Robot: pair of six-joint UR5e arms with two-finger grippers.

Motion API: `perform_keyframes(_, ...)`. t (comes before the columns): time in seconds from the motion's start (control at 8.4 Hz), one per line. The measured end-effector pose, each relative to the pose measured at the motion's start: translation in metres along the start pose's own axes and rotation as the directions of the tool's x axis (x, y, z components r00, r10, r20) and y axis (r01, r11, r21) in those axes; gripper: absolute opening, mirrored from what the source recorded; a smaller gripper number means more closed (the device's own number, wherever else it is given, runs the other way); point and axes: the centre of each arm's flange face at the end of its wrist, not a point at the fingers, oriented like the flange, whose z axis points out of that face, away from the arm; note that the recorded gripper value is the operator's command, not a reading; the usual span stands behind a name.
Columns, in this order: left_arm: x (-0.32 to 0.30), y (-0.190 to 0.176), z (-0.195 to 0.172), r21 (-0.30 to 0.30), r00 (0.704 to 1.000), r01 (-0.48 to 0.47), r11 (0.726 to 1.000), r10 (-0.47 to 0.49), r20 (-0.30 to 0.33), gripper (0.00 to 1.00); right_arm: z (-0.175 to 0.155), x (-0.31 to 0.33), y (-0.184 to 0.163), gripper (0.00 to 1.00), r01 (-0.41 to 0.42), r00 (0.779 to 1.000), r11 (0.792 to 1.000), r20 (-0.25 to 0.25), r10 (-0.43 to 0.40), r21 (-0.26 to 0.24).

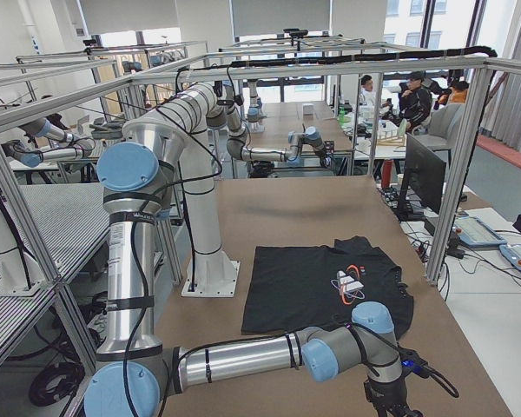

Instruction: Fold clothes

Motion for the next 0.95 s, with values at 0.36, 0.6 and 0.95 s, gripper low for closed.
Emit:
perform_keyframes(0.36, 0.003, -0.009, -0.007, 0.019, 1.000, -0.005, 1.000, 0.005, -0.004, 0.94, 0.003, 0.000, 0.004, 0.94, -0.004, 1.000, 1.000, 0.004, 0.004, -0.009)
perform_keyframes(0.6, 0.004, -0.014, -0.001, 0.011, 1.000, -0.007, 1.000, 0.007, -0.002, 0.94, 0.003, -0.001, 0.003, 0.94, -0.004, 1.000, 1.000, 0.003, 0.004, -0.008)
perform_keyframes(0.95, 0.004, -0.016, 0.005, 0.041, 1.000, -0.009, 0.999, 0.010, -0.014, 0.94, 0.002, -0.001, 0.001, 0.94, -0.058, 0.998, 0.998, -0.003, 0.058, -0.006)
